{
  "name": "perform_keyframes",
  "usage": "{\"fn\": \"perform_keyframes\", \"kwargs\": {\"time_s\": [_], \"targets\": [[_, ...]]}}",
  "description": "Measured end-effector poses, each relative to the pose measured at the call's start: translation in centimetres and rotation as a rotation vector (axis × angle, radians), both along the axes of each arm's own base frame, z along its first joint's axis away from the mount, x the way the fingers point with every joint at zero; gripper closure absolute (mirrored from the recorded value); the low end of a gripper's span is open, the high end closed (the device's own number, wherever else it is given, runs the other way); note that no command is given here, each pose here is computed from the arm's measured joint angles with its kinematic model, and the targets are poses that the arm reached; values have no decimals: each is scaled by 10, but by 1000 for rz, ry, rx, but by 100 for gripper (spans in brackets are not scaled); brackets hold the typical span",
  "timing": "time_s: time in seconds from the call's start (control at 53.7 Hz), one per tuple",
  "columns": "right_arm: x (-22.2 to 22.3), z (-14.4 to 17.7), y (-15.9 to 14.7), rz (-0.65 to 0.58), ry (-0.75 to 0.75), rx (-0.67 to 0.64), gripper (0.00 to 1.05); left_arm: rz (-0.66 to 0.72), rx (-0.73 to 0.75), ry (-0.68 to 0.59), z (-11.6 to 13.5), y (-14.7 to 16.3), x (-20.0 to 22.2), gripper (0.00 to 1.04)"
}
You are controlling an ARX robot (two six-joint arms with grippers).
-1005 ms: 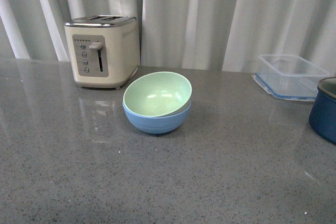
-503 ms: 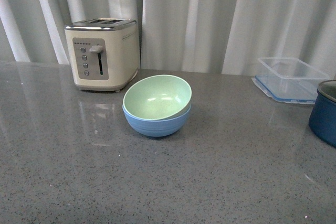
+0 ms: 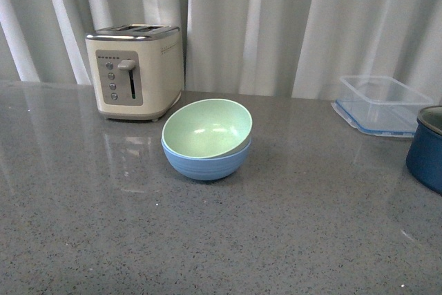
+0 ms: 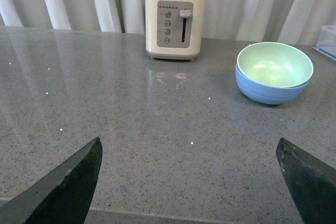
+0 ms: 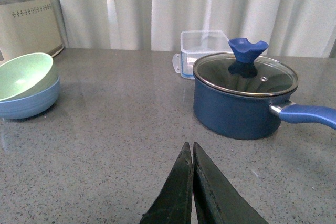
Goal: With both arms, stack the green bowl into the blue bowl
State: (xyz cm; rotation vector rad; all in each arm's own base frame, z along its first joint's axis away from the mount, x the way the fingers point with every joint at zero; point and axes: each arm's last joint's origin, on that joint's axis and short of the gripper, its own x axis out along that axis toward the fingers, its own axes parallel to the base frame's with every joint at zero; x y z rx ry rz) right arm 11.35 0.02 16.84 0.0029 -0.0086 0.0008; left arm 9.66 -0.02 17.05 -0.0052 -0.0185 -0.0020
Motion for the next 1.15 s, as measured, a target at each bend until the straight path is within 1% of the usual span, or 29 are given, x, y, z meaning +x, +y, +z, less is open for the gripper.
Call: {"fn": "perform_keyframes", "kwargs": {"time_s": [0.298,0.335,0.372,0.484,0.614,0.633,0.819,0.838,0.875,0.931,1.154], "targets": [[-6,0,0,0,0,0,104,0,0,0,0,0,0,7],[-9,-2,0,0,18,0,104,0,0,0,0,0,0,7],[-11,-5,0,0,32,-3,102,0,0,0,0,0,0,7],[-16,-3,0,2,3,-2,85,0,0,0,0,0,0,7],[-16,-3,0,2,7,-2,63,0,0,0,0,0,0,7],[-16,-3,0,2,7,-2,62,0,0,0,0,0,0,7],[-16,-3,0,2,7,-2,19,0,0,0,0,0,0,7],[-16,-3,0,2,7,-2,13,0,0,0,0,0,0,7],[-16,-3,0,2,7,-1,8,0,0,0,0,0,0,7],[-16,-3,0,2,7,-2,11,0,0,0,0,0,0,7],[-16,-3,0,2,7,-2,10,0,0,0,0,0,0,7]]}}
